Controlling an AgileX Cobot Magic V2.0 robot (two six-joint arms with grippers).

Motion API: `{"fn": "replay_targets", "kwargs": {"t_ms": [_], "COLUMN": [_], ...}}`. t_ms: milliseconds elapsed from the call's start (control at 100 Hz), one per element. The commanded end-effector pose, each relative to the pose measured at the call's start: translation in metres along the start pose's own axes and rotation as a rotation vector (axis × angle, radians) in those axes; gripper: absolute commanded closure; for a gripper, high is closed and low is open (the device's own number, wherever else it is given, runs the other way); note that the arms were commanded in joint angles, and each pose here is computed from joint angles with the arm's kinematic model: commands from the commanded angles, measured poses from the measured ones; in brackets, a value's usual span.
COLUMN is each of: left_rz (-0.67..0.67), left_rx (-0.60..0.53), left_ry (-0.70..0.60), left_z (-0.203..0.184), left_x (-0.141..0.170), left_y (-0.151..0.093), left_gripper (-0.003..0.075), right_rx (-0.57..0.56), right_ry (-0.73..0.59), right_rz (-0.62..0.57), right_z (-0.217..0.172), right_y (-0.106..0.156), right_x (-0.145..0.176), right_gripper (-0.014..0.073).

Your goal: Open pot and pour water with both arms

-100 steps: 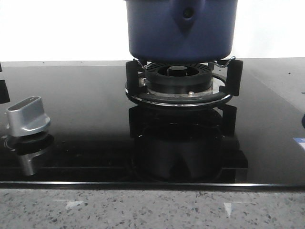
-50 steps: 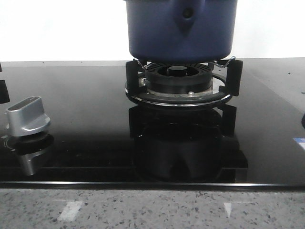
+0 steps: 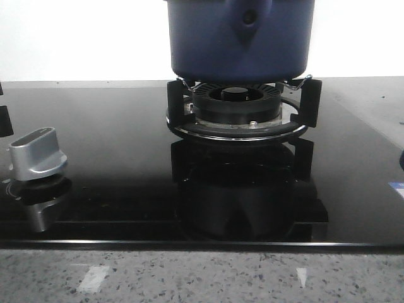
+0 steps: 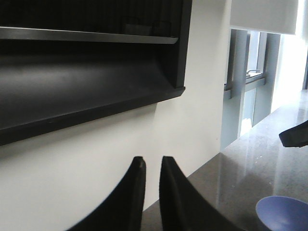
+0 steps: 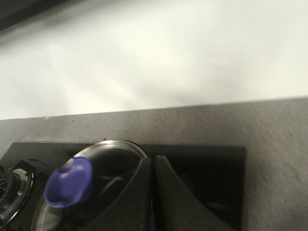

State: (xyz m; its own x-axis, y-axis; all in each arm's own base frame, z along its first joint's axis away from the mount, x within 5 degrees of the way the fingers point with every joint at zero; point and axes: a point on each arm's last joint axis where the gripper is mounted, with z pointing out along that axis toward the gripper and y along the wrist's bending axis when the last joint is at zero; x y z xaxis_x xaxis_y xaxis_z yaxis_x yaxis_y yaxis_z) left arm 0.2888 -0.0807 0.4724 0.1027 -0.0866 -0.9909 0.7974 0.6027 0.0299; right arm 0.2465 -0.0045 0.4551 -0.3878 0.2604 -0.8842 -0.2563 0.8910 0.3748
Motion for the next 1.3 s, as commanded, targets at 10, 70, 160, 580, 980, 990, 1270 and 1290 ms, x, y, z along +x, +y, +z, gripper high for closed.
{"fn": "replay_targets", "kwargs": {"t_ms": [10, 70, 160, 580, 980, 990, 1270, 1290], "left_rz": [0.024, 0.03, 0.013, 0.076, 0.069, 0.073, 0.06, 0.06], "left_rx": [-0.036, -0.083, -0.183, -0.529, -0.675, -0.671, -0.667, -0.667], "left_ry": [-0.059, -0.023, -0.007, 0.1, 0.028, 0.022, -0.015, -0.015], "left_z": [-0.022, -0.031, -0.048, -0.116, -0.192, -0.193, -0.199, -0.199], "left_x": [-0.034, -0.033, -0.025, 0.066, 0.134, 0.134, 0.138, 0.138], "left_y": [-0.014, -0.013, -0.013, -0.077, -0.135, -0.137, -0.143, -0.143], "left_gripper": [0.0741, 0.0741, 0.0741, 0.0741, 0.0741, 0.0741, 0.0741, 0.0741], "right_rx": [-0.031, -0.058, -0.097, 0.021, 0.08, 0.083, 0.1, 0.1], "right_ry": [-0.172, -0.2, -0.241, -0.316, -0.35, -0.35, -0.321, -0.321], "right_rz": [-0.086, -0.143, -0.214, -0.308, -0.273, -0.273, -0.261, -0.261], "right_z": [-0.01, -0.011, -0.014, -0.059, -0.092, -0.092, -0.088, -0.088], "right_y": [0.021, 0.029, 0.039, 0.026, 0.006, 0.005, -0.002, -0.002], "right_x": [-0.007, 0.001, 0.017, 0.117, 0.21, 0.212, 0.226, 0.226], "right_gripper": [0.0642, 0.0642, 0.0642, 0.0642, 0.0642, 0.0642, 0.0642, 0.0642]}}
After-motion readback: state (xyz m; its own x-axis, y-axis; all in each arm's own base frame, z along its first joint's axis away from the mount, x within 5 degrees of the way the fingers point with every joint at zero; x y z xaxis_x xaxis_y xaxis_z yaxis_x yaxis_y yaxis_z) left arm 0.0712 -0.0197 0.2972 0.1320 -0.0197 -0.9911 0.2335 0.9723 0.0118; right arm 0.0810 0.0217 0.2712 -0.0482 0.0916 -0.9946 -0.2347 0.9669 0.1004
